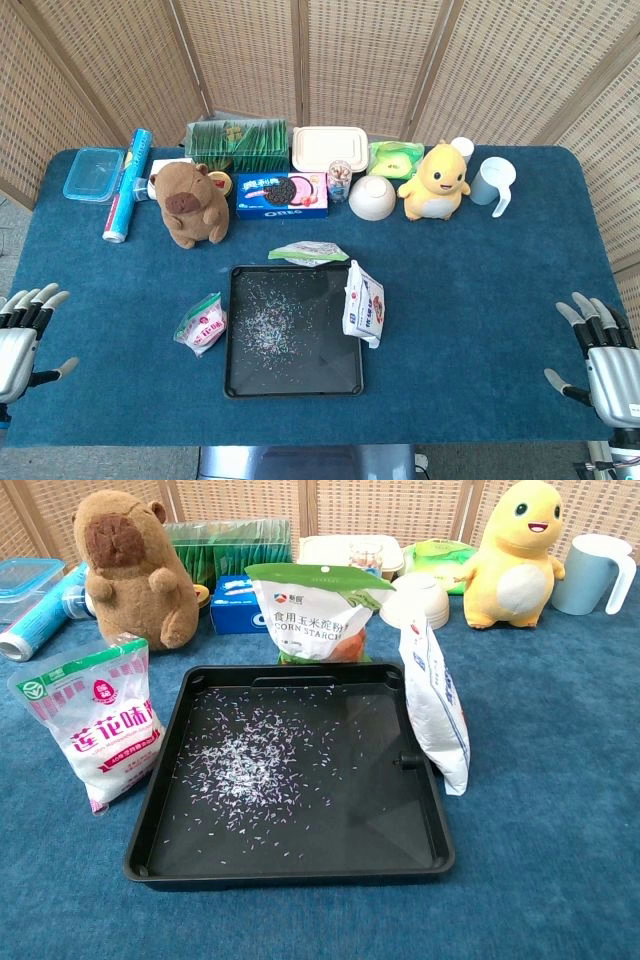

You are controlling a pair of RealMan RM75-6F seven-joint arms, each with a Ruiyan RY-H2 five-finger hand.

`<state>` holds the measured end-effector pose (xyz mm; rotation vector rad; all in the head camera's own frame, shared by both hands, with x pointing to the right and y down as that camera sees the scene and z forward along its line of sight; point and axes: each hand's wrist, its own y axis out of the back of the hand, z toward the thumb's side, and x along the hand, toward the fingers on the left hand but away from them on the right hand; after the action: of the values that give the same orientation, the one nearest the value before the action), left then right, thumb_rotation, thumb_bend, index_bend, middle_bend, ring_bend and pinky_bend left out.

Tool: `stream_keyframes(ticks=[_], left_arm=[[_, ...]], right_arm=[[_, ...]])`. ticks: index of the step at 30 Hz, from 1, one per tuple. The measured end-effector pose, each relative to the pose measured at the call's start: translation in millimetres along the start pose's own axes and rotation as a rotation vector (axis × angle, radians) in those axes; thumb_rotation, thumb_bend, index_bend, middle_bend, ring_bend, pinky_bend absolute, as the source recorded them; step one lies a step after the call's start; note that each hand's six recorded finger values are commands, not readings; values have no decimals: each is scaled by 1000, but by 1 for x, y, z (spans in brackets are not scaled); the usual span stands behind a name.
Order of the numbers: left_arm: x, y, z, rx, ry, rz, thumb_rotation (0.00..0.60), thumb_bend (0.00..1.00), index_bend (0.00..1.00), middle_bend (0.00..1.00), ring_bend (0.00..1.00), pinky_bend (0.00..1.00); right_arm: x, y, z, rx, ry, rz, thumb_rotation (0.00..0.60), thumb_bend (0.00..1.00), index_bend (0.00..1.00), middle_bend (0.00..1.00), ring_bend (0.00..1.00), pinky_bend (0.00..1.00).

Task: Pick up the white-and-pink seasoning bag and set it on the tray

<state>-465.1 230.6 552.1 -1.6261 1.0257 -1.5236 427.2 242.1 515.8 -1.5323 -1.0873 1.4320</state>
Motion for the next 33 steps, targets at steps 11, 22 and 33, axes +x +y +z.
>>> stream_keyframes(ticks=[11, 22, 33], left_arm=[[8, -9, 4, -79, -40, -17, 600, 49, 97, 90, 29, 74], [19, -87, 39, -395, -136, -136, 600, 48, 113, 90, 29, 74], [36, -144, 94, -483, -176, -145, 600, 48, 156, 90, 29, 74]], right_arm=[[0, -1, 1, -5, 0, 7, 600, 25, 140, 36, 59, 75], [2, -2, 4, -12, 16, 12, 600, 27, 140, 36, 59, 75], [2, 2, 0, -30, 11, 9, 600, 26, 140, 36, 59, 75]])
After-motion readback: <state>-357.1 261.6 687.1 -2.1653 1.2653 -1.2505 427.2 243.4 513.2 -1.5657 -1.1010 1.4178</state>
